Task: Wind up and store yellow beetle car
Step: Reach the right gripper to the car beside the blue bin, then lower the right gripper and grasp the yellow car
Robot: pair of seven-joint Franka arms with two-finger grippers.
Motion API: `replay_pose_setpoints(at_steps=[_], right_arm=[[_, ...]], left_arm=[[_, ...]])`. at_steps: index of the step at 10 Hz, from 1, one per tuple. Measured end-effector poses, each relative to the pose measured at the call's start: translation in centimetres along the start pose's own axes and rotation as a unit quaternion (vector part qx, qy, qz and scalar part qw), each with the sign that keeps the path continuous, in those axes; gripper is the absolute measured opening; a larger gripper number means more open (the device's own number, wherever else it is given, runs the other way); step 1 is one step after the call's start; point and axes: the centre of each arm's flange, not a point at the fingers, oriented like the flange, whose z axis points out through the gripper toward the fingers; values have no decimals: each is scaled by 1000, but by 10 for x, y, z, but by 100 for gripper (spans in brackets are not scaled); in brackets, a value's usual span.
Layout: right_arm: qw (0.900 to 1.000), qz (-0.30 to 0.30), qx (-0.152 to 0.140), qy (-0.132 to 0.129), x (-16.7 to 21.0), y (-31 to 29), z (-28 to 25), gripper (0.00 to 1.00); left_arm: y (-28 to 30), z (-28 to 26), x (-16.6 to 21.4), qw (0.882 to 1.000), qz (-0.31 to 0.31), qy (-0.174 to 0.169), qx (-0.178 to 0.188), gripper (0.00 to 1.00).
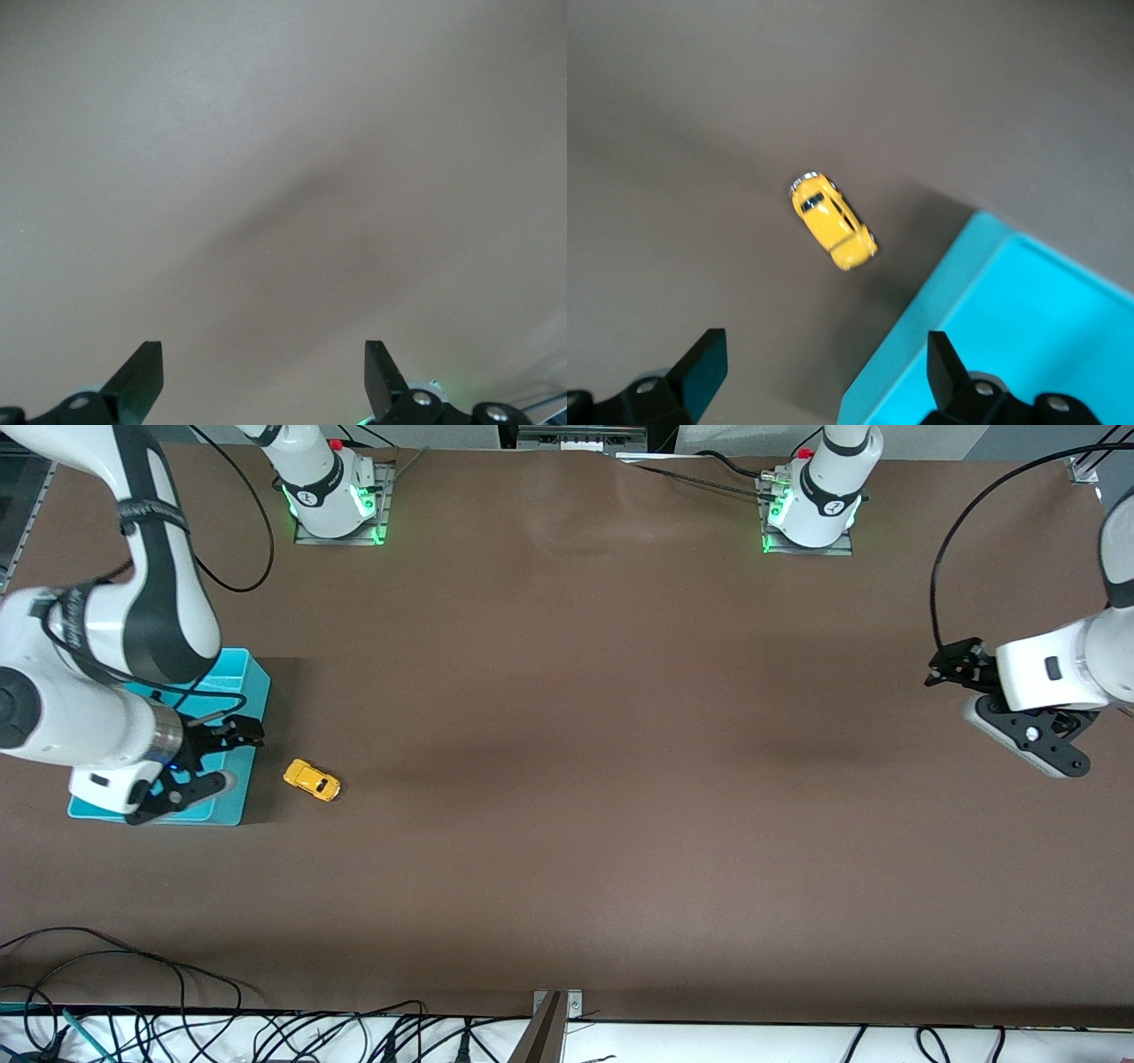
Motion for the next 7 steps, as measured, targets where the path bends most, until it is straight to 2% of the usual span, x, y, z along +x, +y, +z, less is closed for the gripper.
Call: replay_pose_setpoints(at_steps=[2,4,7], right_arm=[[995,-102,-12,14,16,-31,47,100],[984,-178,-17,18,8,-37,91,100],[973,-228,-27,27,-13,-21,128,100]], left_arm=[[31,-16,4,1000,-4,9,14,100],[31,-31,-8,999,-17,37,35,100],[10,-24,-33,992,-88,74,51,100]])
